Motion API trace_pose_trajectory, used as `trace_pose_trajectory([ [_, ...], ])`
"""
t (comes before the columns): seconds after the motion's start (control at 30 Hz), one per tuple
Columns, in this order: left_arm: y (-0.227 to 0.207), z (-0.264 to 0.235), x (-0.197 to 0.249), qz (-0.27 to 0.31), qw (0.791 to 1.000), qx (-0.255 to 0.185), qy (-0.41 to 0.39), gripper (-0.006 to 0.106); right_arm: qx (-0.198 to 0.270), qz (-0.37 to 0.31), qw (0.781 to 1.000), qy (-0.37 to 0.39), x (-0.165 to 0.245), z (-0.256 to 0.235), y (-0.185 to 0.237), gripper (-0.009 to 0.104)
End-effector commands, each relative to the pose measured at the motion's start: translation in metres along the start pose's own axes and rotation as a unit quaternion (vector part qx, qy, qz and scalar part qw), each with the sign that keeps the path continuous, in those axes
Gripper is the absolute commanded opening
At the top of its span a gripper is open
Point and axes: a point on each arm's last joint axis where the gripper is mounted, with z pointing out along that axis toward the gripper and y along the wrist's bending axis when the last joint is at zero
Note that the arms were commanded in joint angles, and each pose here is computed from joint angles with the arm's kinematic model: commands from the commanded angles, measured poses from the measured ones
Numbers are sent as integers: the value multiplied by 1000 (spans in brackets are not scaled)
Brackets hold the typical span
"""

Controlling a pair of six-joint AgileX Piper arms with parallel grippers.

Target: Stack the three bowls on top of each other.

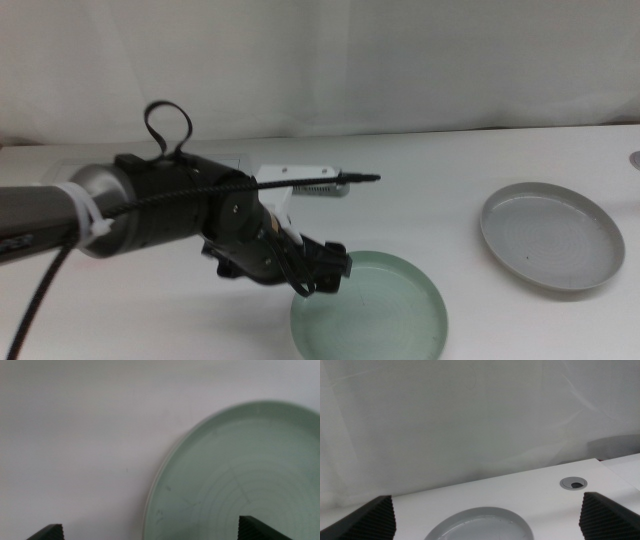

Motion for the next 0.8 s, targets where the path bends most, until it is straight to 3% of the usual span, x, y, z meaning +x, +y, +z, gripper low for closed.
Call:
trace_pose_trajectory([
  [0.0, -4, -15, -8, 17, 999, 1, -30, 91, 0, -5, 1000, 14, 12, 0, -2, 103],
  [0.2, 13, -66, -28, 32, 993, -19, -109, 91, 0, -5, 1000, 14, 12, 0, -2, 103],
  [0.37, 74, -133, -40, -29, 979, -72, -189, 91, 0, -5, 1000, 12, 12, 0, -2, 103],
  [0.5, 132, -186, -24, -87, 961, -138, -224, 91, 0, -5, 1000, 12, 12, 0, -2, 103],
  [0.6, 166, -228, 3, -162, 939, -181, -242, 71, 0, -5, 1000, 12, 12, 0, -2, 103],
  [0.7, 164, -257, 19, -171, 924, -193, -284, 19, 0, -4, 1000, 12, 12, 0, -2, 103],
  [0.73, 160, -267, 25, -163, 918, -197, -302, -4, 0, -4, 1000, 11, 12, 0, -2, 103],
  [0.77, 155, -275, 32, -146, 913, -200, -323, -1, 0, -4, 1000, 11, 12, 0, -2, 103],
])
